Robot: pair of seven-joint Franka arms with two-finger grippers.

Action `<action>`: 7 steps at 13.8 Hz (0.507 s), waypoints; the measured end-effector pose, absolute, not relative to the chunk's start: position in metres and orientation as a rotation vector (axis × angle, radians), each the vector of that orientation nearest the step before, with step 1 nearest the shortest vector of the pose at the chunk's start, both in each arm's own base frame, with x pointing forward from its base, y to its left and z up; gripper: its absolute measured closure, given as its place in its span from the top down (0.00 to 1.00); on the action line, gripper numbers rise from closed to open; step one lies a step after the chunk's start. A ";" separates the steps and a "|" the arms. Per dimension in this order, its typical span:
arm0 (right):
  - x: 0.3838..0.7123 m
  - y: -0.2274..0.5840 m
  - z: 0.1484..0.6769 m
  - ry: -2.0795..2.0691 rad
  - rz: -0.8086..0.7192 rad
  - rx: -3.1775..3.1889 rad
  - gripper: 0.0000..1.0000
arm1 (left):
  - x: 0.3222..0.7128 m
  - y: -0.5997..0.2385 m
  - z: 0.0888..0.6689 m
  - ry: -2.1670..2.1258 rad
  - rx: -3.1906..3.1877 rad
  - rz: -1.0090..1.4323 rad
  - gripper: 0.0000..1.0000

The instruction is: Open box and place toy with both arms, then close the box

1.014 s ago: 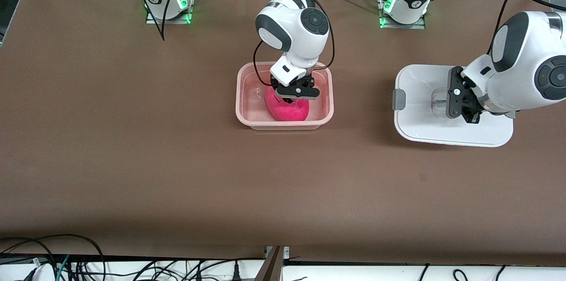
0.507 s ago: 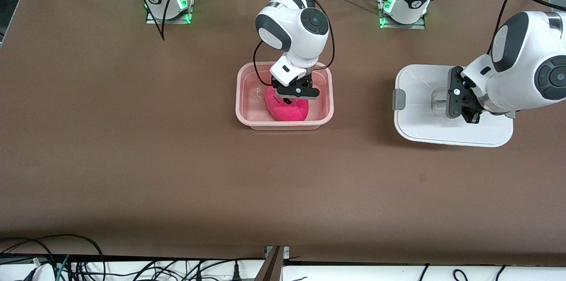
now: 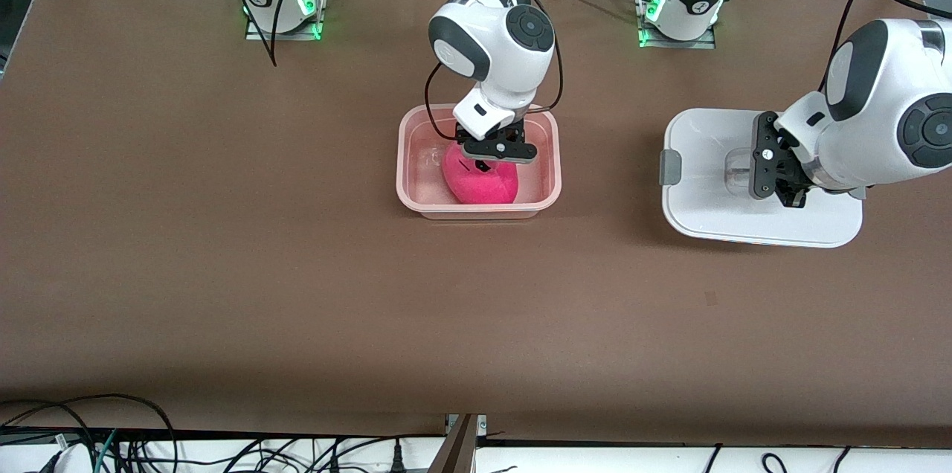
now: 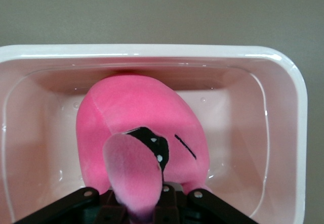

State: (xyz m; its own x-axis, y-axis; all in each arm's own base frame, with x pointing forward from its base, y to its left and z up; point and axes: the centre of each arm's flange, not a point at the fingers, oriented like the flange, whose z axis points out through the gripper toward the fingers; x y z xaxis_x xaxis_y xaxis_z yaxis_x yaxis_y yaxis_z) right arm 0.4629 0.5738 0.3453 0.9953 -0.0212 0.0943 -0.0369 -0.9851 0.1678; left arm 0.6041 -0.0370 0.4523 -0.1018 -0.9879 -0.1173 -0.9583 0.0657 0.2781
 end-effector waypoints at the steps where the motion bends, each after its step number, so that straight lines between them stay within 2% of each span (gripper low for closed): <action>1: 0.458 0.579 0.349 -0.066 0.147 2.976 0.11 | 0.604 -0.038 0.452 -2.218 2.031 -0.437 0.07; 7: 0.411 0.627 0.383 -0.123 0.232 3.056 0.11 | 0.604 -0.043 0.452 -2.227 2.021 -0.437 0.07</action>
State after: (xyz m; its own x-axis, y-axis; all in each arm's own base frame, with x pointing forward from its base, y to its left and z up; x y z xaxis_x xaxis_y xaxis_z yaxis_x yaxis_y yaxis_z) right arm 0.4109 0.6273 0.3832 0.9854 -0.0739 0.1533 -0.0852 -0.9940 0.0681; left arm 0.6037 -0.0434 0.4522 -0.1127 -0.9869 -0.1156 -0.9575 0.0767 0.2782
